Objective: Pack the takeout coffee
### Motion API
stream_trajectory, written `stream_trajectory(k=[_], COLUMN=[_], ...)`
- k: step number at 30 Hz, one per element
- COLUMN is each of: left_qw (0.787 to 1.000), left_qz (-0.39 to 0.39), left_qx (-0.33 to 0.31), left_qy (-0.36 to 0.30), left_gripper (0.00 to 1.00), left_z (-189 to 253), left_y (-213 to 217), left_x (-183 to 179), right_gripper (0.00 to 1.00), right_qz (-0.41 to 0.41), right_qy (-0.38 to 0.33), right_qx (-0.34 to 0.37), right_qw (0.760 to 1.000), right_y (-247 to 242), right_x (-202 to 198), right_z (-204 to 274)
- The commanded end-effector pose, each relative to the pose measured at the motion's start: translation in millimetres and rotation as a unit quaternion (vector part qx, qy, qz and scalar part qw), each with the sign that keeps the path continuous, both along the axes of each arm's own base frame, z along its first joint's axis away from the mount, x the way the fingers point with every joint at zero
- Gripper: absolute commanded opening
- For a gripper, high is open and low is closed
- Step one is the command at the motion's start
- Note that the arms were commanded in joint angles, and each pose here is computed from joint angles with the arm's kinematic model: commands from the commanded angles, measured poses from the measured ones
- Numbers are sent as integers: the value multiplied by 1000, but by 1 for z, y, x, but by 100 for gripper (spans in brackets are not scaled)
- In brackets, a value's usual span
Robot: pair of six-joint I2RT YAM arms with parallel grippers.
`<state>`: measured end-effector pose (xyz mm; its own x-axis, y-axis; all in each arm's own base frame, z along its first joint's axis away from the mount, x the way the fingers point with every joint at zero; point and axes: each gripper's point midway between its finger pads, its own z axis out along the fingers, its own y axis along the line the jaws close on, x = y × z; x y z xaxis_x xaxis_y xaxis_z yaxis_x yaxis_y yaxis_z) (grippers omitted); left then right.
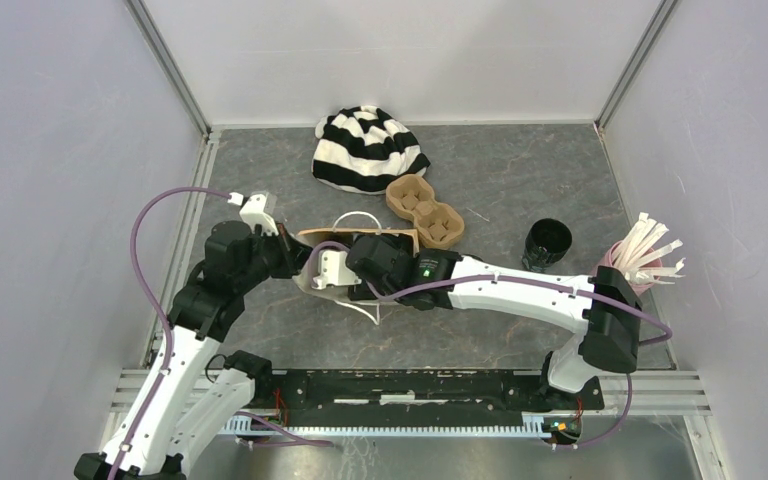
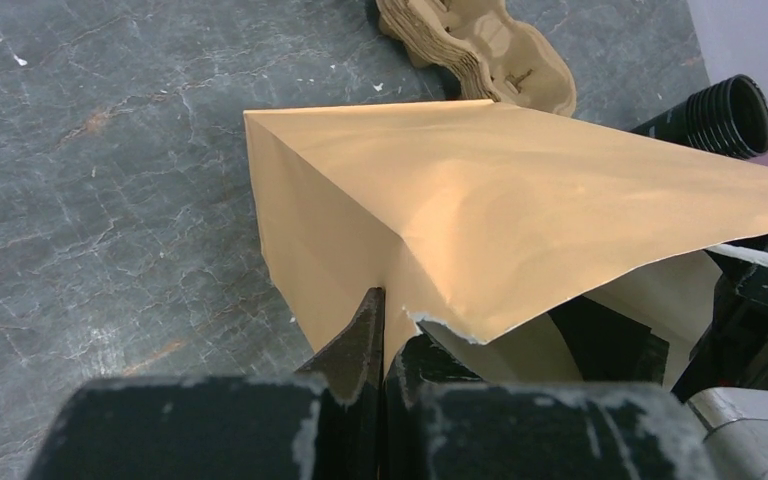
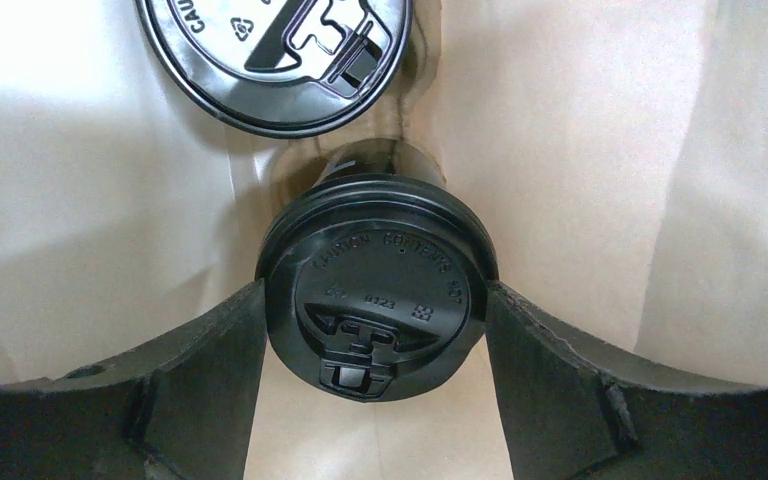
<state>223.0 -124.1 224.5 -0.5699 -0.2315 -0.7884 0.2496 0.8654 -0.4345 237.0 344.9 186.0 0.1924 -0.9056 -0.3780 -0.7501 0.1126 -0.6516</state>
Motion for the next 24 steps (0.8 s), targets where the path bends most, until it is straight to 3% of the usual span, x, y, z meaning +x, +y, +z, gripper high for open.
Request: stream_trajectory(k=[1, 10, 24], left_qw=[999, 999, 999], left_qz=[-1, -16, -33], left_qx=[18, 9, -10], left_qy=[-27, -27, 3], left_gripper=[2, 2, 2], left_z=[17, 16, 11], left_y=[4, -2, -10], left_x=[5, 2, -5], right_gripper=[49, 49, 49], right_qz=[-25, -21, -3], right_qy=[-22, -33, -23], right_qx=[22, -14, 51], right_qw=[999, 999, 998], right_y=[-6, -13, -5], right_x=[7, 17, 35], right_z=[22, -9, -13])
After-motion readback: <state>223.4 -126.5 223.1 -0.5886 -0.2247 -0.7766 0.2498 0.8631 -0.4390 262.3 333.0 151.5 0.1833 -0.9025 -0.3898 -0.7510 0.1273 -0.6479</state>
